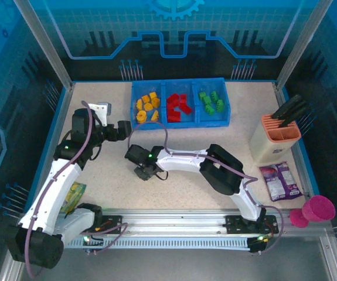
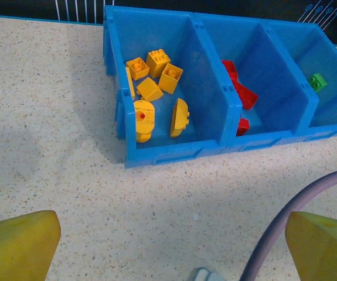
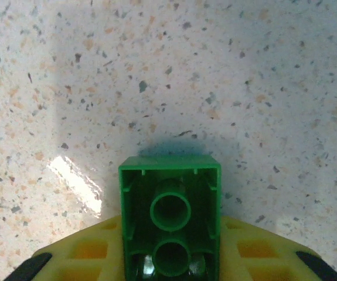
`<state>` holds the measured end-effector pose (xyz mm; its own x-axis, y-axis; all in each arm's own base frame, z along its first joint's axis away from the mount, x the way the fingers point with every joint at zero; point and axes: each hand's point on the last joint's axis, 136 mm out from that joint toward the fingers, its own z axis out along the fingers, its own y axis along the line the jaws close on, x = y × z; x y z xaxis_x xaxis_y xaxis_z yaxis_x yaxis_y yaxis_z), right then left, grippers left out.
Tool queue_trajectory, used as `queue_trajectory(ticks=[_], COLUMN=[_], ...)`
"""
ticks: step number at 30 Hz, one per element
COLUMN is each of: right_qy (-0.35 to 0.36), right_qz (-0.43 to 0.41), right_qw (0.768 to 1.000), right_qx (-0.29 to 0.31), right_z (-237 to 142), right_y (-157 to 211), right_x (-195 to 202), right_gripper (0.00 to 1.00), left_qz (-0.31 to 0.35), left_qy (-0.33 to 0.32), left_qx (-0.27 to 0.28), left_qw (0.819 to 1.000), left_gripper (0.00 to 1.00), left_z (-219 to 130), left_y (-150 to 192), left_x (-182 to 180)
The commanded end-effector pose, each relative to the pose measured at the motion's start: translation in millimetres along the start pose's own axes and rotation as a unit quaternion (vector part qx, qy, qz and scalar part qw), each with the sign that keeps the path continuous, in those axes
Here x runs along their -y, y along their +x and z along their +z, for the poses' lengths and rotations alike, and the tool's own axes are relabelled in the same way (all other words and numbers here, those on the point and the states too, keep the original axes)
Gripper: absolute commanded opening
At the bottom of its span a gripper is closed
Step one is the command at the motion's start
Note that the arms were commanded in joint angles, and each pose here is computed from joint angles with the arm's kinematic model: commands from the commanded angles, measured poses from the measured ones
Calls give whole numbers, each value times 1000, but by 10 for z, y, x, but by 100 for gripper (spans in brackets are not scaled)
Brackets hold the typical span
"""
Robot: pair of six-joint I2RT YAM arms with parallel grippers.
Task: Sort the legos into containers by color
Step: Pick up the lego from the bottom-center of the table, then place the lego in the container.
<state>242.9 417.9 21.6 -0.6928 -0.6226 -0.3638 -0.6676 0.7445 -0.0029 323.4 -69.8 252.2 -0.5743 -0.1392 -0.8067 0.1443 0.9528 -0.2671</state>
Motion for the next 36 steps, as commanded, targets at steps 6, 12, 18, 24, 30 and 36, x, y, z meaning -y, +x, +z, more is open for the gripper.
queue_trajectory(ticks=[6,12,18,24,30,36], right_qy=[54,113,158,169,158,107], right_qz=[71,112,144,168,198,229], right_qw=[996,987,974,966,963,962], right_qx=[-7,34,76,96,93,102], right_z=[-750,-1219,-1390,-1301,-1037,-787], right_y=[439,443,91,-325,-523,-688], right_x=[1004,2055,3056,3776,4265,4352], right_gripper=[30,30,30,30,29,30], left_qz=[2,0,2,3,4,3], left_qy=[-7,-7,-18,-29,-38,-38], left_qx=[-8,-14,-11,-9,-10,-15], left_qw=[1000,1000,1000,1000,999,999], left_gripper=[99,99,99,99,99,99], left_z=[52,83,70,54,50,81], left_y=[34,34,24,2,9,14], left_x=[-52,-59,-96,-135,-173,-178])
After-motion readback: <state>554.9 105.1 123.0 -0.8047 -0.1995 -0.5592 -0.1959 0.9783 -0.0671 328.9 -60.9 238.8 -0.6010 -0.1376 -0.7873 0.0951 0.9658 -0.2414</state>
